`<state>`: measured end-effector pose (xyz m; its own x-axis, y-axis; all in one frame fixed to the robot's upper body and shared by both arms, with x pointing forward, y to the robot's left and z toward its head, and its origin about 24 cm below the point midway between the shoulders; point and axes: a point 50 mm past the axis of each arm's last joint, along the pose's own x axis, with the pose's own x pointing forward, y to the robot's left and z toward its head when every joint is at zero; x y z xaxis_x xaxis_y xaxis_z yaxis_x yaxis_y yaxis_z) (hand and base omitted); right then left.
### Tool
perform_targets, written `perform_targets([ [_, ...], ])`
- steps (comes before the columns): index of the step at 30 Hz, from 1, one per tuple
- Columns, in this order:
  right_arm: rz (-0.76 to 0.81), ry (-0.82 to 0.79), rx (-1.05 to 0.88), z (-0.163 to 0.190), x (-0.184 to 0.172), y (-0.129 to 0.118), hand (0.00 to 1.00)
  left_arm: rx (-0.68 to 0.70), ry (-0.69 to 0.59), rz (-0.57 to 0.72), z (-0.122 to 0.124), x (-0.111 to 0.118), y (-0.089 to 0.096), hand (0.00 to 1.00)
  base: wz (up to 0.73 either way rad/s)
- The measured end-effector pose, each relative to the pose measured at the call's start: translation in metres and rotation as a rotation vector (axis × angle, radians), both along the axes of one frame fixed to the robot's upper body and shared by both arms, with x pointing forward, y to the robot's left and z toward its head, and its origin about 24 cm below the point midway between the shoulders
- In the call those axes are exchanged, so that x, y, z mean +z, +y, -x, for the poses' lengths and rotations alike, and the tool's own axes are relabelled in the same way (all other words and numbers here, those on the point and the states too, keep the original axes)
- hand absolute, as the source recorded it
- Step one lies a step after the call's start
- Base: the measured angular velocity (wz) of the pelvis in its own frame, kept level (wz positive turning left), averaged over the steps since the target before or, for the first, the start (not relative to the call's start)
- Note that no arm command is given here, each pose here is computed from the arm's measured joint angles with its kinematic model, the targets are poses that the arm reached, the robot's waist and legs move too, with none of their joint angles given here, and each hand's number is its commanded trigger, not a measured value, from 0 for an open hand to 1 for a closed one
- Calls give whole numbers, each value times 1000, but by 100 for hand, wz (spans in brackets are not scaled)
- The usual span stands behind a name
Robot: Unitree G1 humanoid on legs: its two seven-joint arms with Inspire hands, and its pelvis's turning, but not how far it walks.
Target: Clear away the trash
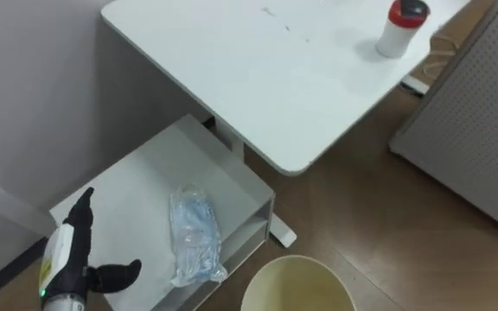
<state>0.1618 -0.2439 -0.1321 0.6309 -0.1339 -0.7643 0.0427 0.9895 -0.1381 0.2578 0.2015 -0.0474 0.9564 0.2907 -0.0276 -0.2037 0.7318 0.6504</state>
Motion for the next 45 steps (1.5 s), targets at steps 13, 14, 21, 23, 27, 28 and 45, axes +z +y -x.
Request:
perform_targets([
  [13,-19,-56,-35,-13,5,6,100,-76,-8,27,-15,5,-27,0,-7],
  [14,-17,-57,-40,-13,6,6,100,-77,-12,25,-16,6,-27,0,-4],
  [21,6,-68,-41,-16,7,7,100,-73,-11,-10,-26,10,-27,0,-1],
  [23,3,-72,-55,-17,7,7,100,-85,10,-26,-27,7,-28,0,-7],
  [27,-10,-82,-44,-20,8,10,100,-75,101,-53,-23,-4,-20,0,-2],
  [28,-12,-84,-42,-20,9,11,100,-72,127,-51,-21,-7,-19,0,0],
  [45,-9,-76,-94,-21,9,8,100,-58,256,-154,-18,-16,-6,78,-1],
])
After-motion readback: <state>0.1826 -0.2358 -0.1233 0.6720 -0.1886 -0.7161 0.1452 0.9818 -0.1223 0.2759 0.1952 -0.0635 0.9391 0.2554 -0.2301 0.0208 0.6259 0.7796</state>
